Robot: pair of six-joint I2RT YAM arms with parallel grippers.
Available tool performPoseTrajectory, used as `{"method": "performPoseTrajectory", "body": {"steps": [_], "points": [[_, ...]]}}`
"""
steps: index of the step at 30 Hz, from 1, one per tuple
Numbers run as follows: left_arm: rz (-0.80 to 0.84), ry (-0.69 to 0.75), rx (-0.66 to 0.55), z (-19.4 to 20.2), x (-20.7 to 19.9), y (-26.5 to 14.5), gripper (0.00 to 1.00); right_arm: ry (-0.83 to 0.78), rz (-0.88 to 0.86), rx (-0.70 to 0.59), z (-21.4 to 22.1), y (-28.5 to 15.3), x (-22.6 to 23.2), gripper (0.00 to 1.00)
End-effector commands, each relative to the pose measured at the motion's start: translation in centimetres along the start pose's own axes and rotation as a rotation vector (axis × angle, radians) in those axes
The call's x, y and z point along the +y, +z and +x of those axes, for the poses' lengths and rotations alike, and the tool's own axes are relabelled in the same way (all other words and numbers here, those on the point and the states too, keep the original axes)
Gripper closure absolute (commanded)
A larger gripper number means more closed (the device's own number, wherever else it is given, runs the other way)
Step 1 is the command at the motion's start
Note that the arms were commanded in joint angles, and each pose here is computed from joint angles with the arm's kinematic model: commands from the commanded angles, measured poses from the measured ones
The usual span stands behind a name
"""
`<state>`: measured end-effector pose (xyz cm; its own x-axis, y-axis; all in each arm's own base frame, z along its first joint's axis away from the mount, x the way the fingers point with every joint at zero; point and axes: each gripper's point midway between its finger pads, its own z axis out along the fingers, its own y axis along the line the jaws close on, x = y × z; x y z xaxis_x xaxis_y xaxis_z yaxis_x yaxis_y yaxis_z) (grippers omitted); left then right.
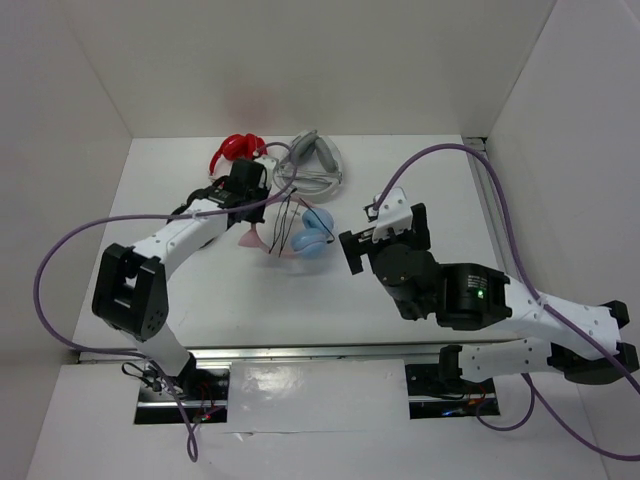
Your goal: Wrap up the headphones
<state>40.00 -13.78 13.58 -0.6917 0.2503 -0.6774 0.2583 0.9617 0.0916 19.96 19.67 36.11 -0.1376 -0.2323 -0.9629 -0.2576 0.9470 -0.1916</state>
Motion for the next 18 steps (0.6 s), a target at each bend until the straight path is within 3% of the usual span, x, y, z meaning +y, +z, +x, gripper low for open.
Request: {"method": "performPoseTrajectory", "body": {"steps": [1,7,18], "points": [[-0.006,-0.070,-0.203,-6.2,0.7,0.9,1.00,0.067,-0.046,-0.001,-0.1,-0.6,0.3,0.00],[0.049,-0.111,-0.123,-3.1,1.6,5.0,1.00,0.052,-0.088,0.005,0.2,-0.7,1.3,0.00],[-0.011,-0.044,-0.025,1.0,0.8,7.3,1.00,0.033,-0.087,-0.002,0.0,-0.2,2.1,0.00]]}}
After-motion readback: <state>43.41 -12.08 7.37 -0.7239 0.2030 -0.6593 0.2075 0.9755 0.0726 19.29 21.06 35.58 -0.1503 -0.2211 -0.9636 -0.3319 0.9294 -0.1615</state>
